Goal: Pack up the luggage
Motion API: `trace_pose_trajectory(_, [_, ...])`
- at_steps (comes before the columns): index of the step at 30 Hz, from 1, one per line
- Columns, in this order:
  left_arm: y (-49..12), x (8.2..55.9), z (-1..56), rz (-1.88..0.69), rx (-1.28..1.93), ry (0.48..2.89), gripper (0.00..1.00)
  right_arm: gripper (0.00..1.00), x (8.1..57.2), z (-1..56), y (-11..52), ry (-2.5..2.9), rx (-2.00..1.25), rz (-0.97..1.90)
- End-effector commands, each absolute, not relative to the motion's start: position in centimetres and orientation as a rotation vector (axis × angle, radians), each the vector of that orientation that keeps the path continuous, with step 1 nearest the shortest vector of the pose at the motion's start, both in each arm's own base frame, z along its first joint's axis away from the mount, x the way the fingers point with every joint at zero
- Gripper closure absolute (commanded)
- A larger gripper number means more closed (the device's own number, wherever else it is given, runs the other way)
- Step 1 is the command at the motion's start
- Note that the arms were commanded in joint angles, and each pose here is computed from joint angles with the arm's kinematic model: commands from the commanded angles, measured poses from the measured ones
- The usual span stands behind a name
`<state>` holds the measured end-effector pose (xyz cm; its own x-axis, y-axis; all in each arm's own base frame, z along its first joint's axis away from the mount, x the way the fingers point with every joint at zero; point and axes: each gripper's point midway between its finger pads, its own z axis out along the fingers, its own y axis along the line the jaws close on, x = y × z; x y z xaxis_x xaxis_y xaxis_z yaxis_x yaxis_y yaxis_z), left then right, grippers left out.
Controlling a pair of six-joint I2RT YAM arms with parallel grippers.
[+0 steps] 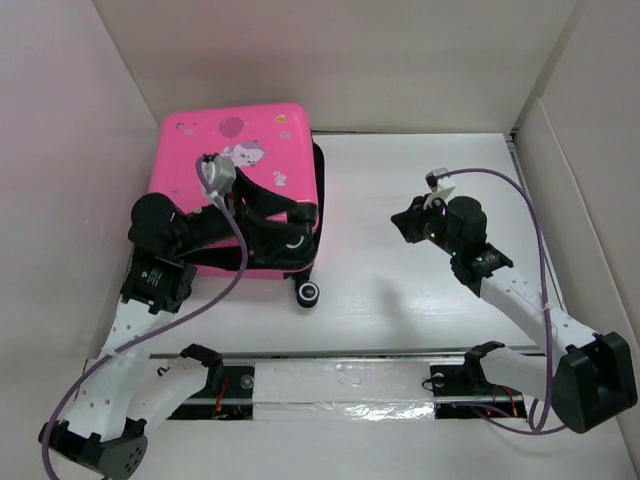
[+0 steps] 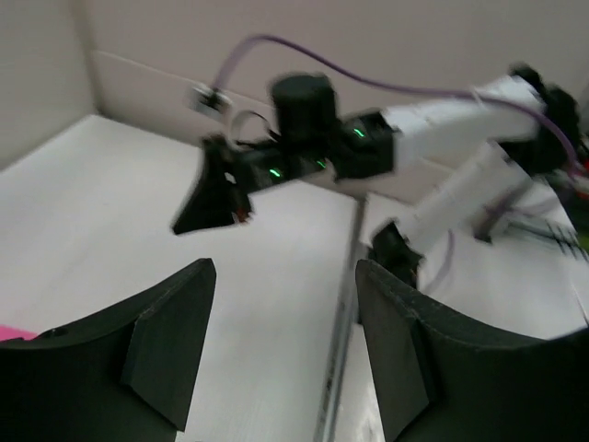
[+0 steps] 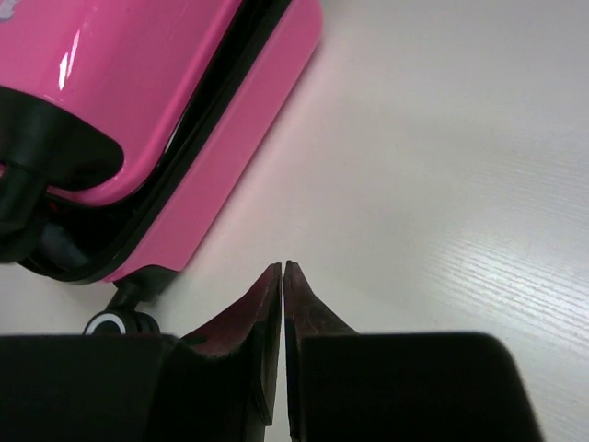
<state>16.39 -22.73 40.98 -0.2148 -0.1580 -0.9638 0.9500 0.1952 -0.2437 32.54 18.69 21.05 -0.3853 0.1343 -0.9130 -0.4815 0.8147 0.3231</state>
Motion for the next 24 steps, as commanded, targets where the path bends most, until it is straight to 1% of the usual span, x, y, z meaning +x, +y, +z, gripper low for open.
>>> trace_pose_trajectory(1, [-19.9, 23.9, 45.8, -1.049, 0.408, 1.371, 0.42, 0.94, 33.3, 23.7, 19.2, 1.782, -0.276, 0.659])
trace_pose_trajectory(2, [-18.4, 27.2, 44.9, -0.973, 0.264, 1.443, 0.42, 0.98, 33.2, 23.6, 19.5, 1.784, -0.288, 0.662])
trace_pose_trajectory(3, [-16.7, 29.6, 42.9, -0.887, 0.106, 1.551, 0.43, 1.00, 33.2, 23.7, 19.5, 1.783, -0.289, 0.659])
trace_pose_trajectory(4, [-13.7, 32.2, 43.2, -0.747, -0.076, 1.562, 0.45, 1.00, 33.1, 23.6, 19.9, 1.784, -0.298, 0.662])
trace_pose_trajectory(5, [-11.3, 34.9, 41.1, -0.655, -0.186, 1.626, 0.46, 1.00, 33.1, 23.7, 20.1, 1.782, -0.304, 0.657])
trace_pose_trajectory(8, [-5.5, 39.1, 37.9, -0.457, -0.407, 1.694, 0.48, 1.00, 33.1, 23.4, 20.2, 1.795, -0.312, 0.638])
trace_pose_trajectory(9, [-2.0, 40.0, 37.3, -0.392, -0.501, 1.684, 0.49, 1.00, 33.1, 23.6, 20.1, 1.794, -0.308, 0.634])
trace_pose_trajectory(12, [3.4, 41.9, 35.0, -0.321, -0.657, 1.671, 0.49, 1.00, 33.0, 23.7, 20.1, 1.788, -0.309, 0.627])
trace_pose_trajectory(13, [6.7, 42.0, 34.2, -0.259, -0.733, 1.656, 0.50, 1.00, 32.9, 23.9, 20.1, 1.784, -0.307, 0.626])
trace_pose_trajectory(14, [8.5, 42.6, 32.6, -0.201, -0.783, 1.674, 0.50, 1.00, 32.9, 23.9, 20.0, 1.782, -0.306, 0.623])
trace_pose_trajectory(16, [12.6, 42.2, 31.1, -0.074, -0.881, 1.669, 0.50, 1.00, 32.9, 24.0, 20.0, 1.778, -0.303, 0.626])
trace_pose_trajectory(20, [17.8, 41.5, 26.9, 0.056, -1.016, 1.710, 0.50, 0.98, 32.9, 23.8, 20.3, 1.780, -0.313, 0.636])
trace_pose_trajectory(24, [19.9, 40.9, 25.1, 0.120, -1.066, 1.721, 0.49, 0.92, 32.9, 23.5, 20.7, 1.788, -0.321, 0.644])
